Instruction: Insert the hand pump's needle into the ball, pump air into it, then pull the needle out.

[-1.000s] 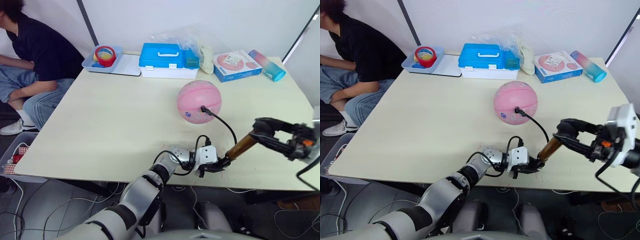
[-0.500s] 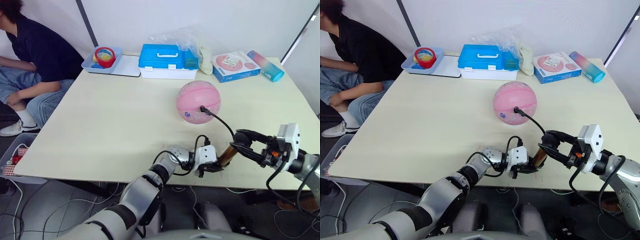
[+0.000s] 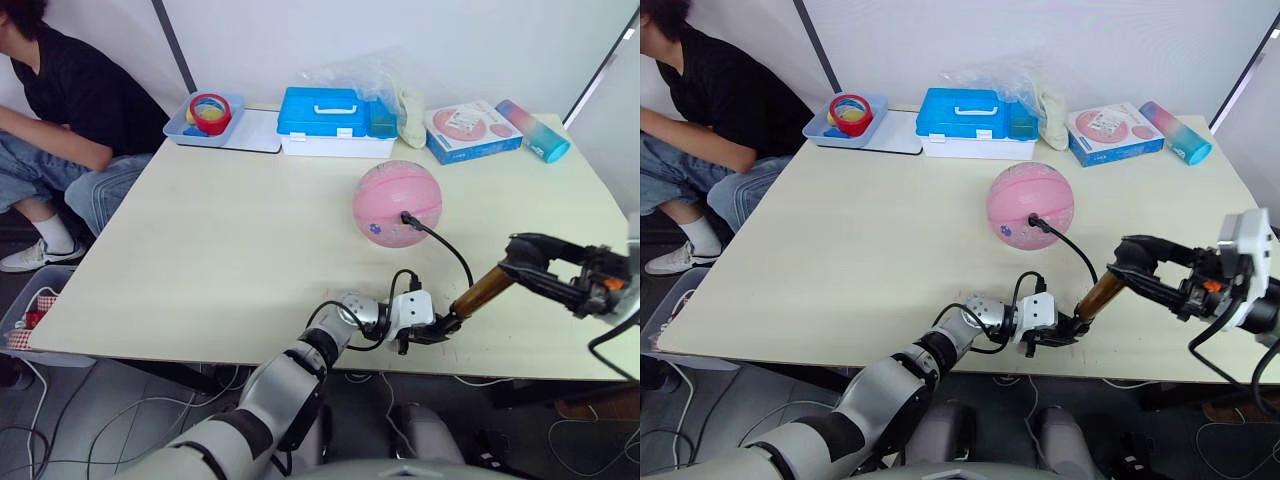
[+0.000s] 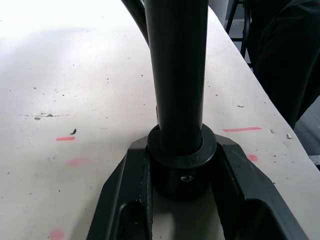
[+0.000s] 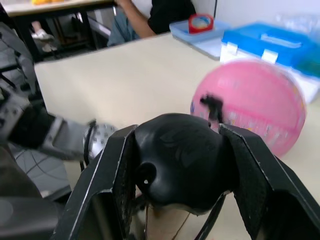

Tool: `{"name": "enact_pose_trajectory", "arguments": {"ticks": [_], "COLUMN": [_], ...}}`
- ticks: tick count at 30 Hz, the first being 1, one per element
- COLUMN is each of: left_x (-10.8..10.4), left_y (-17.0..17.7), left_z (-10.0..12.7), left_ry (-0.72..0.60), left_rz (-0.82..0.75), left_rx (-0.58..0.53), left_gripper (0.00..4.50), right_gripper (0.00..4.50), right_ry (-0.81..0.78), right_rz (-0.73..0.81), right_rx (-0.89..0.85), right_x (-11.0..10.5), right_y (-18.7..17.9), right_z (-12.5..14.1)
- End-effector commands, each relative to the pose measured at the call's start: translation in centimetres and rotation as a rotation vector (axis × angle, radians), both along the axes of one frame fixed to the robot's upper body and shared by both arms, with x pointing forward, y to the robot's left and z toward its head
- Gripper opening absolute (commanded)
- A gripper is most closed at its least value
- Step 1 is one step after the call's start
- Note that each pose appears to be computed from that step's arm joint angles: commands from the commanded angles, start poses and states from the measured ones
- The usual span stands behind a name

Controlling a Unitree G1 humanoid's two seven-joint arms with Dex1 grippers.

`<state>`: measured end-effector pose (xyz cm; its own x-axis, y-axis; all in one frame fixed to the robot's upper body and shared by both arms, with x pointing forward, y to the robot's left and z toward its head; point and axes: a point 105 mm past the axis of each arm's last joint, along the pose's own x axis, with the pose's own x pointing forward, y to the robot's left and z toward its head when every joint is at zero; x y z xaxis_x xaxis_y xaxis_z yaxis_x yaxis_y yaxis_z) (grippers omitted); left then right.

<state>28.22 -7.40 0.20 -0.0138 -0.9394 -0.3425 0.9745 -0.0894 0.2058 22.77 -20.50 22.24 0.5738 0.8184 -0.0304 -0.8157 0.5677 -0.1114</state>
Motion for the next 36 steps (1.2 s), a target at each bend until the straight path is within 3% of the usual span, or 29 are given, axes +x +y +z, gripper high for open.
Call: {"name": "enact_pose_trajectory", "arguments": {"ticks": [1, 6, 10, 29, 36], "left_x": [-1.6, -1.7, -1.7, -1.5, -1.5], "left_y": [-0.6, -0.8, -0.8, -0.9, -1.0], "left_z": [-1.1, -1.0, -1.0, -0.9, -0.9], "left_ry": [0.024, 0.023, 0.022, 0.016, 0.016], "left_rz": [-0.066, -0.072, -0.072, -0.064, -0.063], "left_rx": [0.042, 0.042, 0.043, 0.04, 0.036], "left_gripper": [1.08, 1.08, 1.08, 1.08, 1.08], "right_gripper": [2.05, 2.05, 2.05, 2.04, 2.04], "right_ry": [-0.152, -0.175, -0.16, 0.094, 0.09], "right_rz": [-0.06, -0.035, -0.017, -0.062, -0.099], "right_rx": [0.015, 0.045, 0.049, -0.075, -0.043], "right_x": [-0.4, -0.9, -0.8, 0.6, 0.8], "right_y": [-1.2, -1.1, -0.3, 1.3, 1.0], "right_z": [5.1, 7.7, 7.4, -7.5, -8.7]}}
